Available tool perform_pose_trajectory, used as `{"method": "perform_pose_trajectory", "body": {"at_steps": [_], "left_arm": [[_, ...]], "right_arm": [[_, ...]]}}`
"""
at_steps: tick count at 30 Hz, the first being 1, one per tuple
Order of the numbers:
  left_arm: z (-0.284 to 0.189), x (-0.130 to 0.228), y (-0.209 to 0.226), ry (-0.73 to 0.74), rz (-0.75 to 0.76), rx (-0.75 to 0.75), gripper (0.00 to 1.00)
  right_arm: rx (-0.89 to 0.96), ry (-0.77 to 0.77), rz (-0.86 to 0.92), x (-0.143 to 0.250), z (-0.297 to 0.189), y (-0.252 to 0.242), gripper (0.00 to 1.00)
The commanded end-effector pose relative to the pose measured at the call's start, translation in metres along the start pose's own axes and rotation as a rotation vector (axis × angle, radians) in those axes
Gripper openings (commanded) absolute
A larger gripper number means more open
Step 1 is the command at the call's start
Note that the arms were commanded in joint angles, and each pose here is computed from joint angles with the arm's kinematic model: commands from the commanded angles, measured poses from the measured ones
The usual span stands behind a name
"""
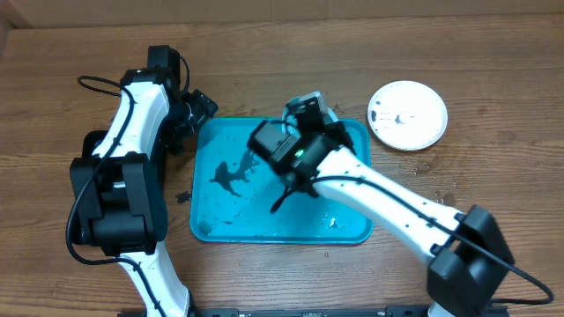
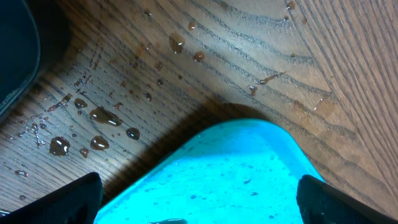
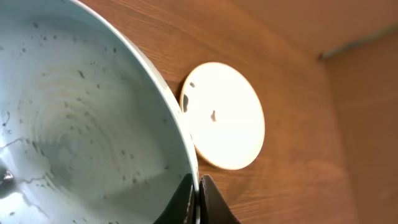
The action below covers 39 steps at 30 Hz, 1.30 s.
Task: Clean dirty plates on tray and stack at the side
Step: 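Carry the plate right and lower it onto the white plate stack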
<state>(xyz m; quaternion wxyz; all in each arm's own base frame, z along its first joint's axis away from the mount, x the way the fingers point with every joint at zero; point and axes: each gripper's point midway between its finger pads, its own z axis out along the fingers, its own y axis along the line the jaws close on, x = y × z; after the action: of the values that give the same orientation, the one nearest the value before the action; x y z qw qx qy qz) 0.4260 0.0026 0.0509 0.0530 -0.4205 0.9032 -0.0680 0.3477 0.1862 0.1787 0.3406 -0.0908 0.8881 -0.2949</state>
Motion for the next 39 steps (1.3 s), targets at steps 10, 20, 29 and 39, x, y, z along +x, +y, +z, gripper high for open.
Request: {"method": "perform_pose_trajectory", "body": {"at_steps": [10, 20, 29, 39], "left_arm": [[-0.007, -0.004, 0.002, -0.025, 0.004, 0.0, 1.0], [-0.007, -0.004, 0.002, -0.025, 0.004, 0.0, 1.0], [-0.007, -0.004, 0.002, -0.025, 0.004, 0.0, 1.0], [-0.007, -0.004, 0.002, -0.025, 0.004, 0.0, 1.0]], "right_arm": [[-0.455, 0.351, 0.663, -0.001, 0.05, -0.092, 0.04], [-0.406, 0.413, 1.03, 0.035, 0.13, -0.21, 0.04], [-0.344, 0.493, 1.099, 0.064, 0.18, -0.223, 0.04], [-0.369, 0.585, 1.091, 0.078, 0.216, -0.192, 0.04]]}}
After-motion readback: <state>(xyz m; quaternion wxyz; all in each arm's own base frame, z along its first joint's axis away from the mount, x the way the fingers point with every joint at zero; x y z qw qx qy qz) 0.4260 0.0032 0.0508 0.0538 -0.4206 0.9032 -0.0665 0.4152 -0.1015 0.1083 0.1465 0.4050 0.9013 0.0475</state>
